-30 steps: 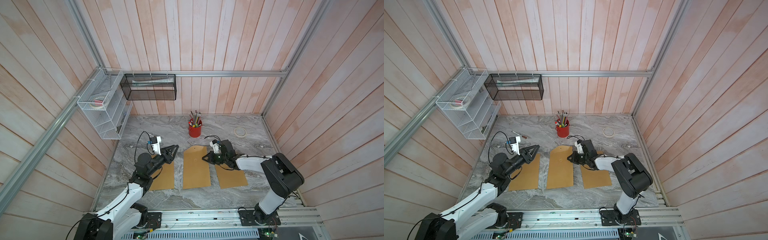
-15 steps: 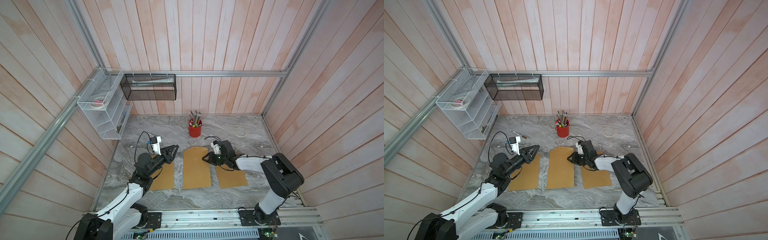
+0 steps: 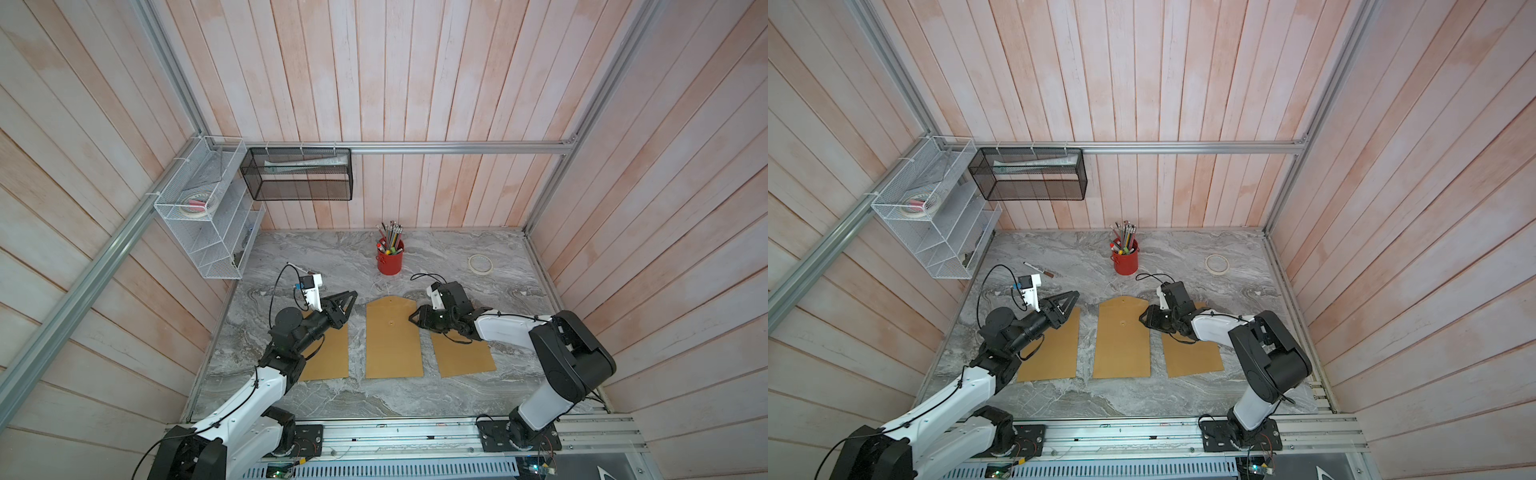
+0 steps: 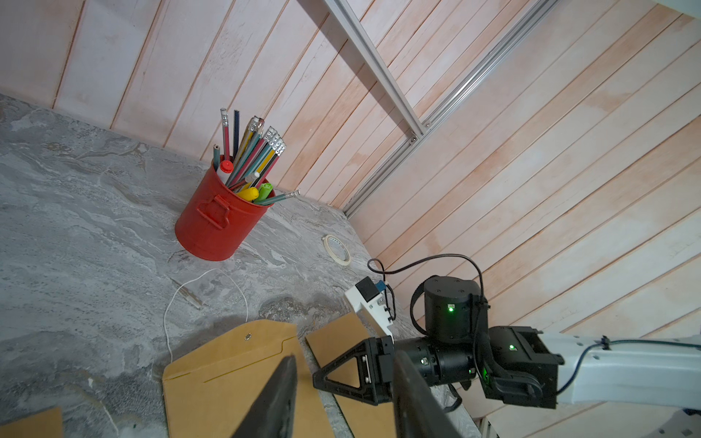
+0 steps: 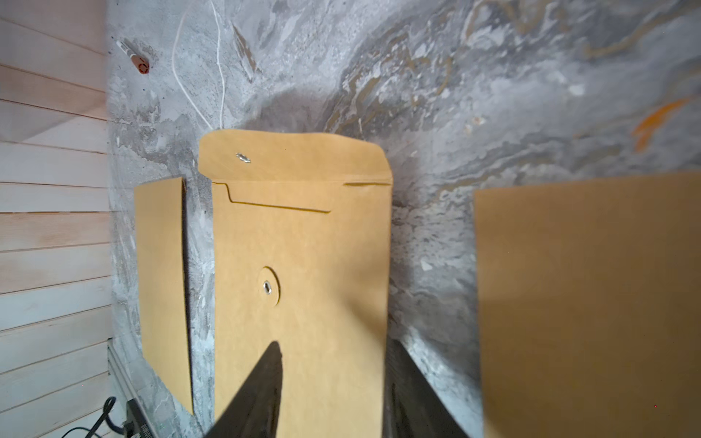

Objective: Open the file bag
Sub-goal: Place the file bag at the center of the board, then pick up the file bag from the center of the board.

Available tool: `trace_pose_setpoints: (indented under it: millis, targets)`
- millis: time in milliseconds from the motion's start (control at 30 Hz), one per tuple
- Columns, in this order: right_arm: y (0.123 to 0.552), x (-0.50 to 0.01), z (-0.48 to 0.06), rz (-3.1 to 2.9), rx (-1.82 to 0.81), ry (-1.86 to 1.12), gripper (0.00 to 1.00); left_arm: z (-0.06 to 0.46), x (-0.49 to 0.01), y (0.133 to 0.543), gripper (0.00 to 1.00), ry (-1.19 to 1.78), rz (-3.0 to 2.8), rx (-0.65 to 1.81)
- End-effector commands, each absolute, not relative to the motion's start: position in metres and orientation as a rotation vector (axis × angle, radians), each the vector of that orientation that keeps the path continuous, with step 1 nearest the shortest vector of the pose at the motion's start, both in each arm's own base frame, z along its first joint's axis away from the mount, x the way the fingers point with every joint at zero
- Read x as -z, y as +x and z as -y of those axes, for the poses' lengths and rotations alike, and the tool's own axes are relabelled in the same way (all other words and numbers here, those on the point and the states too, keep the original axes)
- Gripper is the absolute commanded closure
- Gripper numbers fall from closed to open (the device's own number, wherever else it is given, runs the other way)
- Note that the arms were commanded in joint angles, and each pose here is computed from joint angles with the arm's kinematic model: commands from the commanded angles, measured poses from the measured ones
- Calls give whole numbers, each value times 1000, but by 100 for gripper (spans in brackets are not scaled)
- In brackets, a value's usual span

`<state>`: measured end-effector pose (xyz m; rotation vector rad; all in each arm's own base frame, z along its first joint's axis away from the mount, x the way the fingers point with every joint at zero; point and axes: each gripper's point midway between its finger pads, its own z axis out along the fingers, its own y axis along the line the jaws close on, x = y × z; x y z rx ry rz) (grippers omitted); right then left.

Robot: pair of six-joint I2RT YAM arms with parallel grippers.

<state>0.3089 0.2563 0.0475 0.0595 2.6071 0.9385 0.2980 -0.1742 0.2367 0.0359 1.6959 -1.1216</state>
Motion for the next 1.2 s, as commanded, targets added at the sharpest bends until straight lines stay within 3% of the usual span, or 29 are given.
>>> trace_pose_setpoints:
  millis: [0,167,367,733,1167]
  targets:
    - [315,-57,-247,-2597,-831,42,53,171,-232,300,56,15,-1693,1112]
    - [318,-64,-231,-2584,-759,64,52,172,-224,303,55,5,-1726,1114]
    - [326,-80,-196,-2533,-698,132,51,190,-203,306,48,14,-1820,1154]
    - [332,-90,-112,-2472,-552,289,47,290,-171,296,34,235,-2056,1152]
    - [323,-70,-46,-2458,-410,467,44,353,-130,287,15,314,-2293,1128]
